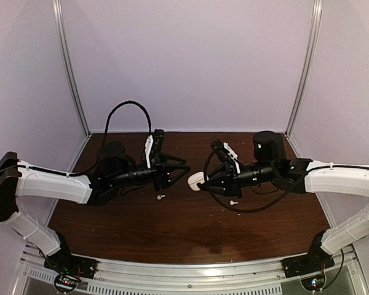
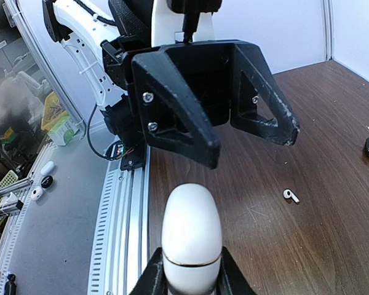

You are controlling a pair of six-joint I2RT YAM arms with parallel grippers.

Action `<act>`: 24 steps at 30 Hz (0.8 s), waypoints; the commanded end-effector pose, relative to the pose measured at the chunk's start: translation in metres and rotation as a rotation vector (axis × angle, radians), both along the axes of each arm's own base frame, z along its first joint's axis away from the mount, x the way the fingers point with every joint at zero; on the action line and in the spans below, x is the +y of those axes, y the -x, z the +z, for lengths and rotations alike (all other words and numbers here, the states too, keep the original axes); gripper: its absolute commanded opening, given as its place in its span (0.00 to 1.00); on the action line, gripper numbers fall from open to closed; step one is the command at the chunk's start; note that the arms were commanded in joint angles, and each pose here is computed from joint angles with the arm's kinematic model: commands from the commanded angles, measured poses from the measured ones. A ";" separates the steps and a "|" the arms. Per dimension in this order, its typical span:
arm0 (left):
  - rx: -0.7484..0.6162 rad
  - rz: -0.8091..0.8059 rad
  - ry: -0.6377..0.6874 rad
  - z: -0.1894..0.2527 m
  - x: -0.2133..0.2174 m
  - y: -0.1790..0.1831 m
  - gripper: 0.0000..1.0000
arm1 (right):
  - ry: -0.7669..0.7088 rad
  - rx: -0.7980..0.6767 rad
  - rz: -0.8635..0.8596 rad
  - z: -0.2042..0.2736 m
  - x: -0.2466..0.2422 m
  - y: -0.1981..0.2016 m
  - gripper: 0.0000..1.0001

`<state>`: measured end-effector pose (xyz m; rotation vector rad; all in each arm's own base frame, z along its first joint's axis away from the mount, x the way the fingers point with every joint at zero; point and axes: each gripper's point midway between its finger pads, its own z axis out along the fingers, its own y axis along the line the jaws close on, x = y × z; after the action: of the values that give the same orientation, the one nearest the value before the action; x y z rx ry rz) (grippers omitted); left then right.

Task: Insert the wireless bluetooth earbuds into the charging case
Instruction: Open the charging case.

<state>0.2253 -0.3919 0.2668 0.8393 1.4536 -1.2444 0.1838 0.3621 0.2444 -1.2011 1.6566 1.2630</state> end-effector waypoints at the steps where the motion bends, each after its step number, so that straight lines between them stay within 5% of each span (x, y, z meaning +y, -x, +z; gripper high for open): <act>1: -0.128 -0.124 0.048 0.015 0.000 0.027 0.48 | -0.003 -0.019 -0.017 0.004 -0.001 -0.001 0.02; 8: -0.127 -0.227 0.007 0.005 -0.011 0.042 0.51 | -0.001 -0.016 -0.015 0.003 0.002 -0.002 0.01; 24: -0.033 -0.171 0.016 0.004 -0.013 0.021 0.43 | -0.022 -0.055 0.082 0.008 0.003 0.020 0.00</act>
<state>0.1930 -0.4108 0.2527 1.0552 1.4026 -1.3570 0.1814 0.3628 0.2432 -1.2217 1.6444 1.2552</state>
